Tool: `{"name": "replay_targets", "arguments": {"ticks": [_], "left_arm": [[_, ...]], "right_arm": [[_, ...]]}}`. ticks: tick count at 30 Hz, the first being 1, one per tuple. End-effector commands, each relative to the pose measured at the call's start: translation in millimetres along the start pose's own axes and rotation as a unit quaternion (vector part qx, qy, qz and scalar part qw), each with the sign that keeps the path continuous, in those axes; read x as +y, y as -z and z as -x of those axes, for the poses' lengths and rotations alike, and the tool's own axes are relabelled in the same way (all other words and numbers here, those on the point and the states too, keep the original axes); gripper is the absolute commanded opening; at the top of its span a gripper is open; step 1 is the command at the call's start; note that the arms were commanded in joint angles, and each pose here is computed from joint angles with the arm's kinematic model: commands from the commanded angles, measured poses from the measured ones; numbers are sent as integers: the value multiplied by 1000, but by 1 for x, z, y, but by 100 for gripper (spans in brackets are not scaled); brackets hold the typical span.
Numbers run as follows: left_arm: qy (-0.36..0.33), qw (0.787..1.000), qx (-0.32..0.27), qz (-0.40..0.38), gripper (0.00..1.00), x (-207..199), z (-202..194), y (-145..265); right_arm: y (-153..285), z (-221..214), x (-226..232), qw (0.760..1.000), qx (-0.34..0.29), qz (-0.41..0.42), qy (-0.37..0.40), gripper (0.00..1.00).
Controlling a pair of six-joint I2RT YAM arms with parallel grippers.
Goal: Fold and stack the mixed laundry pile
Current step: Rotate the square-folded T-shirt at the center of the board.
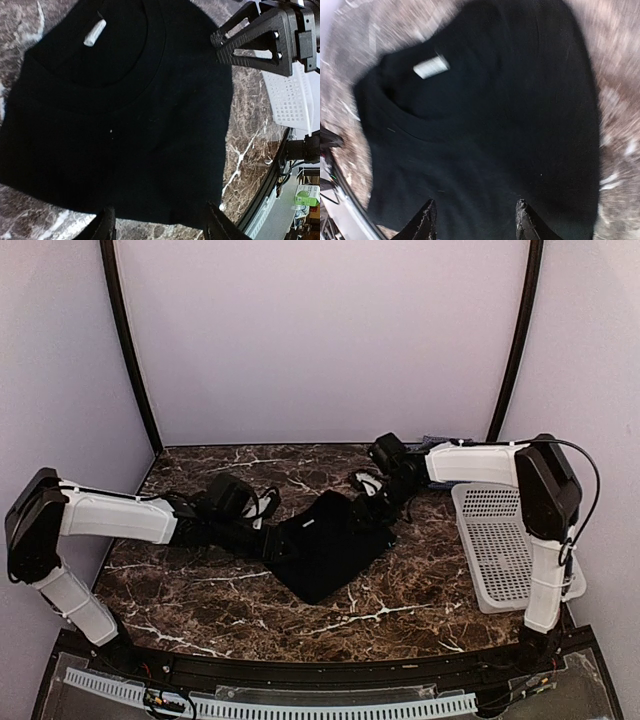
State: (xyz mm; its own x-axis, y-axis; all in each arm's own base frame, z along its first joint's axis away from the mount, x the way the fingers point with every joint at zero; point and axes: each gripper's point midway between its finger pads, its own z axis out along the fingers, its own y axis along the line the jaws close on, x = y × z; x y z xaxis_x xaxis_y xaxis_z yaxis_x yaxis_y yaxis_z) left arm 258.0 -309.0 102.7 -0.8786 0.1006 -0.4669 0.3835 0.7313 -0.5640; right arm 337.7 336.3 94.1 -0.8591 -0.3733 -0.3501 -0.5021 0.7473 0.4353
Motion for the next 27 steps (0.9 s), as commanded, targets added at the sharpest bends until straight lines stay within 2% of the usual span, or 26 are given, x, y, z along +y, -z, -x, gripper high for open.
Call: {"name": "replay_targets", "arguments": {"ticks": [1,7,11,15,18,22,24,27], "left_arm": [[8,1000,18,-21,56,-7,3,-29],[56,994,56,70,49,53,-6,-47],[80,988,51,125,46,93,1,-37],[82,985,34,145,46,109,14,-21],[39,992,7,123,52,91,33,-5],[-30,996,-56,56,60,41,58,24],[-84,993,-72,27,63,6,57,30],[-163,983,-80,21,63,-28,49,30]], "right_arm": [[-26,-25,-12,1000,24,-3,-3,49],[-40,-75,-11,997,61,16,-37,46],[-50,-117,34,994,94,51,-30,45],[-54,-155,96,986,127,111,-5,47],[-33,-151,116,986,109,129,8,49],[21,-105,110,992,20,120,22,51],[49,-79,85,994,-31,106,7,49],[62,-70,35,996,-49,69,-35,43]]}}
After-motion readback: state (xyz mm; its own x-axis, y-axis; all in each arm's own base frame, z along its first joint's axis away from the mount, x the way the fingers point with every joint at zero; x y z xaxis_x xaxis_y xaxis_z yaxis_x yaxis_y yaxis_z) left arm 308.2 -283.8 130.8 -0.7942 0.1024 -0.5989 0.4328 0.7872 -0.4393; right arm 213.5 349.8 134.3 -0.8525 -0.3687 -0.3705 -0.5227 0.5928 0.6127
